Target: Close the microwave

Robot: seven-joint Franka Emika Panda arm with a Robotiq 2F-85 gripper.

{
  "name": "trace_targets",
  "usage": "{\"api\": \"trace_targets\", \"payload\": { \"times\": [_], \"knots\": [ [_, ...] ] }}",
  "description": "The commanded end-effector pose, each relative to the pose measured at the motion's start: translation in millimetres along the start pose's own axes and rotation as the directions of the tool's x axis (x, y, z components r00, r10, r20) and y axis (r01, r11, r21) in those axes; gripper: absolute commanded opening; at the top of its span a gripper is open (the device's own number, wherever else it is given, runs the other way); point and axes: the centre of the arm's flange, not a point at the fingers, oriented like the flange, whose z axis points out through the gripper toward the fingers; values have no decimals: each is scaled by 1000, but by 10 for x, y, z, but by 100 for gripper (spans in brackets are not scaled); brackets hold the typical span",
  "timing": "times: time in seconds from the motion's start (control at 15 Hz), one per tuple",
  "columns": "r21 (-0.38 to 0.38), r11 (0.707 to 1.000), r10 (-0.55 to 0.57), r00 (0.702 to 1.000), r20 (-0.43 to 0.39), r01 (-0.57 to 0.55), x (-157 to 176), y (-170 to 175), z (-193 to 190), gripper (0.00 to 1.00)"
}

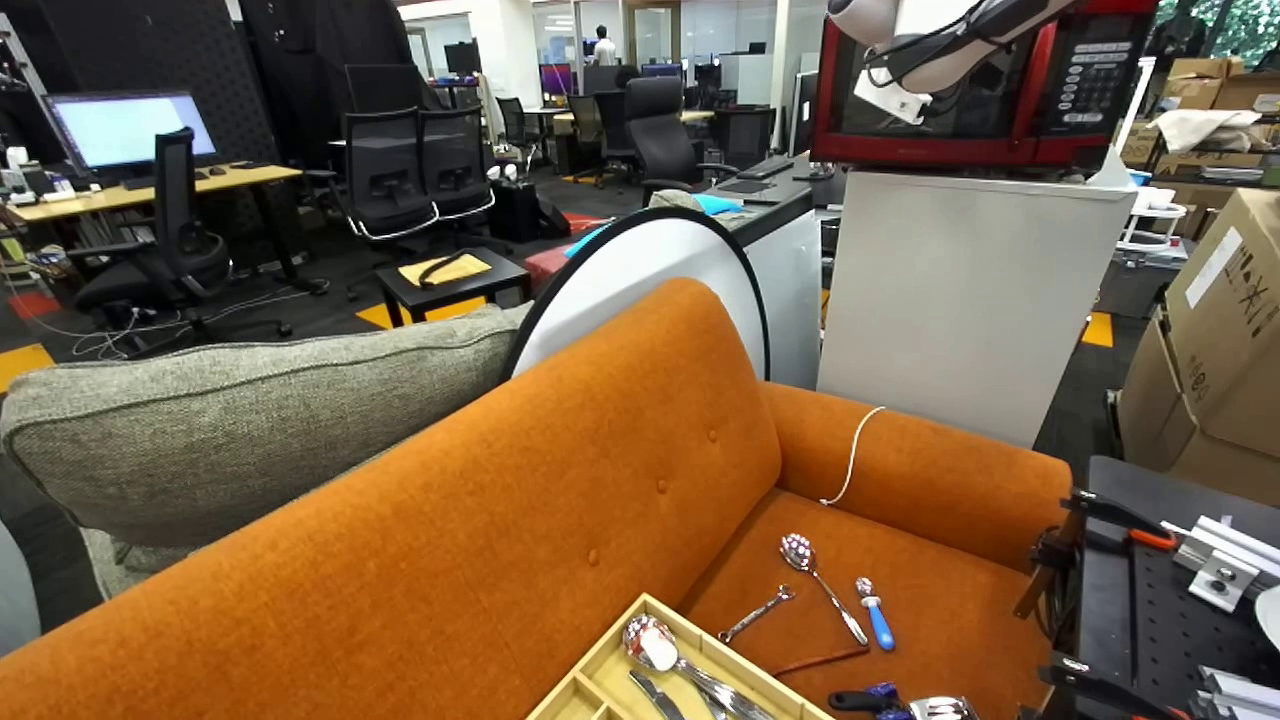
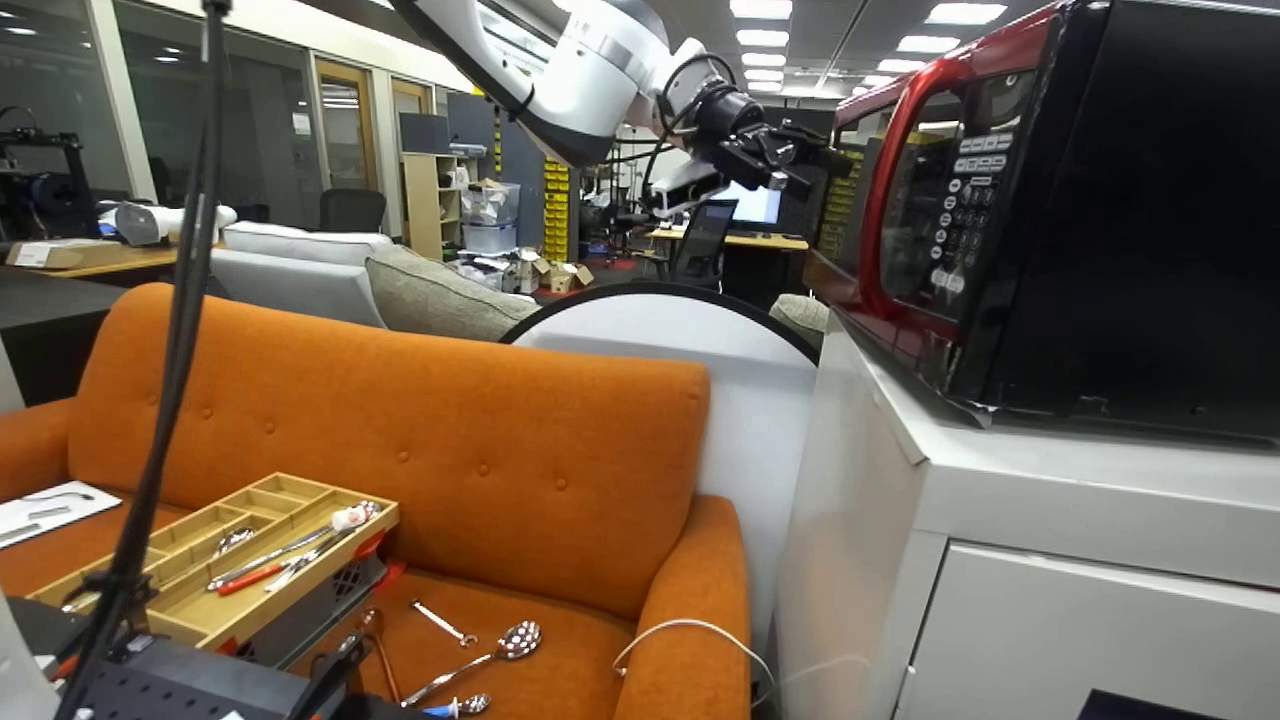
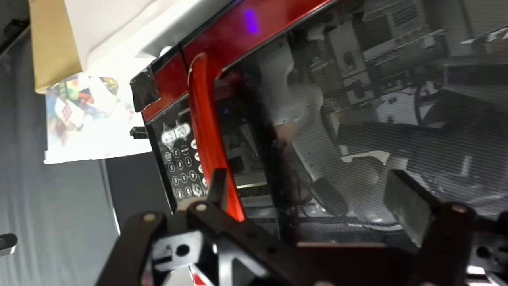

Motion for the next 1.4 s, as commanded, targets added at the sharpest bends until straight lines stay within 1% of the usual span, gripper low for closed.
{"api": "trace_targets", "payload": {
  "times": [0.0, 0.2, 0.4, 0.47, 0.67, 0.8, 0.93, 1.0, 1.2, 1.27, 1.33],
  "knots": [
    [179, 983, -45, 996, 79, 31, 165, 513, -373, 100],
    [310, 949, -113, 983, 145, 63, 223, 864, -726, 100],
    [423, 901, -201, 956, 212, 96, 305, 1220, -1002, 100],
    [461, 881, -233, 945, 229, 105, 332, 1333, -1073, 100],
    [562, 817, -333, 898, 286, 124, 400, 1633, -1238, 100],
    [614, 778, -391, 868, 307, 133, 423, 1824, -1314, 100],
    [647, 749, -436, 842, 318, 143, 428, 2011, -1357, 100],
    [659, 738, -456, 829, 325, 148, 432, 2097, -1373, 100],
    [674, 720, -504, 791, 348, 162, 437, 2380, -1399, 100],
    [651, 743, -467, 817, 338, 155, 356, 2202, -1399, 100],
    [653, 741, -471, 814, 340, 156, 365, 2256, -1399, 100]
  ]
}}
